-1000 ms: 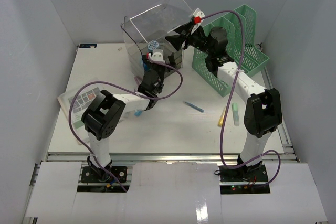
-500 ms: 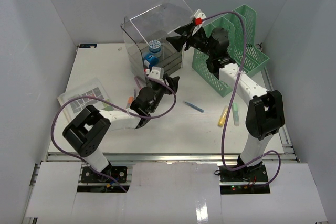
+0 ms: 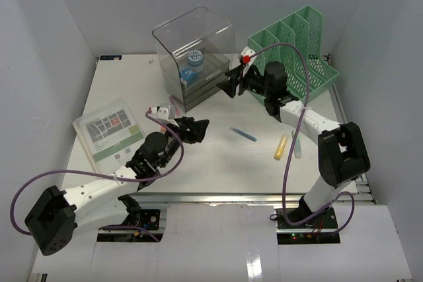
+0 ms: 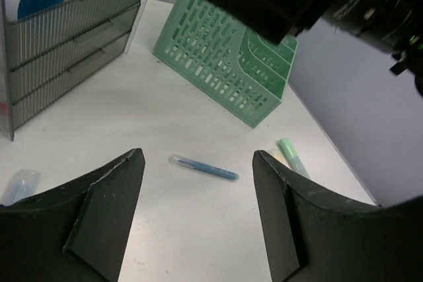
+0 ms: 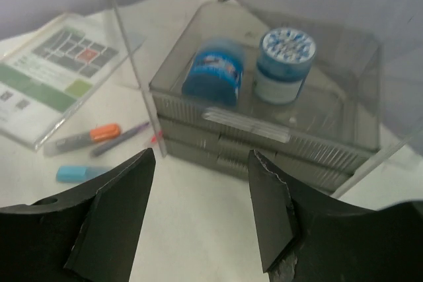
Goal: Organize the desk
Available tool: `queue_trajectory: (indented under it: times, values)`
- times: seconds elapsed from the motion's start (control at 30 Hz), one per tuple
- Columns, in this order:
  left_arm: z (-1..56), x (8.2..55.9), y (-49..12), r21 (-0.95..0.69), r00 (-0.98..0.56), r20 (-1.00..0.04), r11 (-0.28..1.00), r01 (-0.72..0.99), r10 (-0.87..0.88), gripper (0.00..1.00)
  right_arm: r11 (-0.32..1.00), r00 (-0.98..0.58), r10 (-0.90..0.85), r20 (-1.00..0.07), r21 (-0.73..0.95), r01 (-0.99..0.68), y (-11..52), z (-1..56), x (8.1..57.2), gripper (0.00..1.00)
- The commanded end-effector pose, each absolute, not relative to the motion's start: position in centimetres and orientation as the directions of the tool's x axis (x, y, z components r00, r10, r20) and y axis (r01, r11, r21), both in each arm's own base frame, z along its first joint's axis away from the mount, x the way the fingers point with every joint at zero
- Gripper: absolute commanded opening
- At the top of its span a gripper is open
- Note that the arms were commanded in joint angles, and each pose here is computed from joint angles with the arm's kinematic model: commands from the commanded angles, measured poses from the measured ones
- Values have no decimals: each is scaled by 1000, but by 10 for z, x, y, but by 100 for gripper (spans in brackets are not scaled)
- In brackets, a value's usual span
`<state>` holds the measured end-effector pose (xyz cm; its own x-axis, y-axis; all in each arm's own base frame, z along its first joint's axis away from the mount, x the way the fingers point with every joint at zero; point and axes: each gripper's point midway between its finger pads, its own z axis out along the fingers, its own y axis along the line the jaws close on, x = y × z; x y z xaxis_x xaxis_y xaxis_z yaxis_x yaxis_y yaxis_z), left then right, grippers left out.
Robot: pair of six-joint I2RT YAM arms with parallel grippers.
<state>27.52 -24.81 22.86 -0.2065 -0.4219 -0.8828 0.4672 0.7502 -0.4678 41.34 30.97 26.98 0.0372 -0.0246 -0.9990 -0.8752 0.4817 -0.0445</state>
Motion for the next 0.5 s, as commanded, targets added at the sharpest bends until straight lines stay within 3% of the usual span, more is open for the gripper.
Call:
queue_trajectory:
  times: [0.0, 0.17, 0.33, 0.47]
  values:
    - [195, 263, -237, -612, -368, -785, 719, 330, -499, 79, 434, 93, -70, -993, -114, -894, 298, 276, 378, 67]
    - [189, 270, -243, -829, -390, -558, 510, 230, -732, 79, 275, -24, -169, -985, -23, -961, 287, 265, 314, 75]
    - [188, 300, -277, -900, -412, -435, 380, 213, -801, 79, 189, -49, -205, -977, 10, -982, 266, 261, 257, 76]
    - [188, 331, -291, -949, -395, -302, 233, 212, -868, 72, 121, -14, -183, -983, -8, -993, 247, 258, 226, 76]
